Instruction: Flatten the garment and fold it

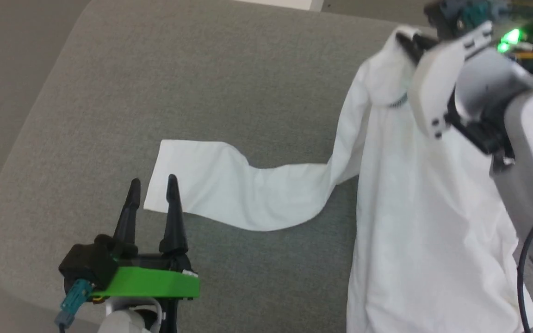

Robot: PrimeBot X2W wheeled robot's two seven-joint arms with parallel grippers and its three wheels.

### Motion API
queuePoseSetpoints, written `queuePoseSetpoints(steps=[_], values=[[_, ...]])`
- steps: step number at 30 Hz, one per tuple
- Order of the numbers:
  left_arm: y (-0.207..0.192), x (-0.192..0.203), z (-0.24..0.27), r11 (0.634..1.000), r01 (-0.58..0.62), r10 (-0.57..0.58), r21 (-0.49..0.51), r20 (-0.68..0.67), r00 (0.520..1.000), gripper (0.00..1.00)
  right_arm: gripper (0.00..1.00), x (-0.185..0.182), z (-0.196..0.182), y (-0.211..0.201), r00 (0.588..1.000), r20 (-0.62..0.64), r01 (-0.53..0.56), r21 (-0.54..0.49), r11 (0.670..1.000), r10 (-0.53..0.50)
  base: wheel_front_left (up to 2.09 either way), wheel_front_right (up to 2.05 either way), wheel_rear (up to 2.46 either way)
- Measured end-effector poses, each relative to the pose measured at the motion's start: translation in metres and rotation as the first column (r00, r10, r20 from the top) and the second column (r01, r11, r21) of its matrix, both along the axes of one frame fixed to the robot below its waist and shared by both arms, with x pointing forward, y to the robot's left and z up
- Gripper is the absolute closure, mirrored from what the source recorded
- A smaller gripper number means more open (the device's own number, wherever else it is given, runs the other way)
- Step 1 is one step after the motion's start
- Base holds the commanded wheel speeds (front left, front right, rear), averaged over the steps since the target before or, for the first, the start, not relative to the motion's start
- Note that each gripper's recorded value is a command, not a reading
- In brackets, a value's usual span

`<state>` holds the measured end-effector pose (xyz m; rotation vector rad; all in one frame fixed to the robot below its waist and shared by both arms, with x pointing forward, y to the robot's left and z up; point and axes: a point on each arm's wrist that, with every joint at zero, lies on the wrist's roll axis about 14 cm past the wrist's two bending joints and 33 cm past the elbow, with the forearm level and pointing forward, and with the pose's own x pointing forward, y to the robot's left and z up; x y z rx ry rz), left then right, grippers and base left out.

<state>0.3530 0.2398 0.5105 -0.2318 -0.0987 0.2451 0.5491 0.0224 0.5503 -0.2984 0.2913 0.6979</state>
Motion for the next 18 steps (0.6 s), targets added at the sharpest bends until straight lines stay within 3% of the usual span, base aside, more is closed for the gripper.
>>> queuePoseSetpoints(steps=[3, 4, 7, 8, 13, 18], values=[[0.001, 0.002, -0.004, 1.0, -0.002, 0.002, -0.002, -0.014, 1.0, 0.0, 1.0, 0.023, -0.014, 0.011, 1.0, -0.001, 0.012, -0.031, 0.999, -0.012, 0.0, 0.0, 0.0], [0.002, 0.003, -0.006, 1.0, -0.004, 0.004, 0.0, -0.02, 1.0, 0.0, 0.88, 0.03, -0.022, 0.013, 1.0, -0.008, 0.021, -0.036, 0.999, -0.021, 0.0, 0.0, 0.0], [0.006, 0.003, -0.01, 1.0, -0.014, 0.014, -0.004, -0.035, 0.999, 0.0, 0.45, 0.04, -0.048, 0.023, 0.999, -0.04, 0.032, -0.043, 0.999, -0.034, 0.0, 0.0, 0.0], [0.007, 0.003, -0.012, 1.0, -0.017, 0.016, -0.007, -0.041, 0.999, 0.0, 0.0, 0.042, -0.058, 0.025, 0.997, -0.058, 0.039, -0.039, 0.998, -0.041, 0.0, 0.0, 0.0], [0.004, 0.008, -0.02, 1.0, 0.0, -0.001, -0.009, -0.061, 0.998, 0.0, 0.0, 0.04, -0.095, 0.028, 0.989, -0.134, 0.056, -0.044, 0.997, -0.062, 0.0, 0.0, 0.0], [0.003, 0.012, -0.016, 1.0, 0.017, -0.017, 0.0, -0.046, 0.999, 0.0, 0.0, 0.044, -0.074, 0.028, 0.995, -0.077, 0.067, 0.041, 0.997, -0.064, 0.0, 0.0, 0.0]])
